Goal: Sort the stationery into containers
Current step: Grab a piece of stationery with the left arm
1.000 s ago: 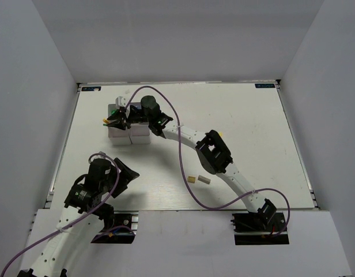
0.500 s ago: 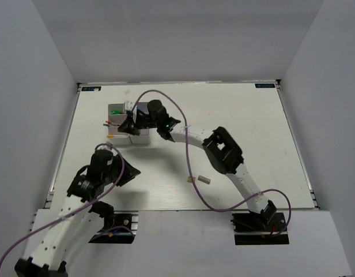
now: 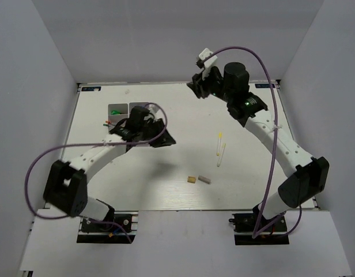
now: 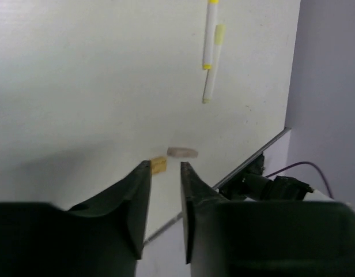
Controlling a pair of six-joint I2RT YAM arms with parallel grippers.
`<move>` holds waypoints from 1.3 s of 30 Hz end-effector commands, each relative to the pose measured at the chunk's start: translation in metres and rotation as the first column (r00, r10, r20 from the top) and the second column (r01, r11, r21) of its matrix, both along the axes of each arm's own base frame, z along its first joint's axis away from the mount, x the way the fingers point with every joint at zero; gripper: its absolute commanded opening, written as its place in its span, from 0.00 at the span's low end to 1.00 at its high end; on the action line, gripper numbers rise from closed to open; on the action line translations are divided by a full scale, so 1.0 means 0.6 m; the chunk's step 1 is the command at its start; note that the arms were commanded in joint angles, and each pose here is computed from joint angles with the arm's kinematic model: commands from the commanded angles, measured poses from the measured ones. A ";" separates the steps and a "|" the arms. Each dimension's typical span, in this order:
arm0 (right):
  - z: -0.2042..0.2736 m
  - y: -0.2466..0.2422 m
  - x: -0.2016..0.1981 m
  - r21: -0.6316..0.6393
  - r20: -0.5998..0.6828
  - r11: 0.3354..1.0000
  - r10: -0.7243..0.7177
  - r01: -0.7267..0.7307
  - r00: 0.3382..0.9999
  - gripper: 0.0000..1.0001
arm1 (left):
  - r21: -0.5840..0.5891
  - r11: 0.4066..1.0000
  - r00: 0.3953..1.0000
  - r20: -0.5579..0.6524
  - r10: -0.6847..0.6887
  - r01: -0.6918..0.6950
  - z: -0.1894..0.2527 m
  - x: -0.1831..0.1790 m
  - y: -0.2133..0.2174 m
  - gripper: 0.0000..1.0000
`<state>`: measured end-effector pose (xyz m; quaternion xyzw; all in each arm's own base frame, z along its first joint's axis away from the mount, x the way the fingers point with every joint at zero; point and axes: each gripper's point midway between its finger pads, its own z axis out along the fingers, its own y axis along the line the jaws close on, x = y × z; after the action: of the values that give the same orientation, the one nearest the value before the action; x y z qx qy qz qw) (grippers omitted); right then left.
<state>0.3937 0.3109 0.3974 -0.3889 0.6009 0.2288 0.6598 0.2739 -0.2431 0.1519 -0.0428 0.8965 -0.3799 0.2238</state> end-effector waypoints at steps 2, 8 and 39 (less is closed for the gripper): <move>-0.231 -0.196 0.031 -0.352 -0.351 0.890 -0.414 0.291 0.840 0.44 | -0.022 0.982 0.976 0.116 -0.186 0.190 0.047 0.040 -0.121 0.46; -0.325 -0.392 -0.030 -0.436 -0.533 0.794 -0.606 0.422 0.590 0.21 | 0.137 0.966 0.973 0.048 -0.226 0.218 -0.019 0.066 -0.227 0.72; -0.437 -0.469 -0.190 -0.314 -0.772 0.810 -0.522 0.495 0.364 0.05 | 0.382 0.917 0.979 0.113 -0.169 0.114 -0.132 0.159 -0.402 0.56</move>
<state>0.2810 0.0237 0.1311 -0.0392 0.9388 0.1398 0.3124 0.3639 -0.4706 0.0545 0.0936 0.9452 -0.1971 0.2427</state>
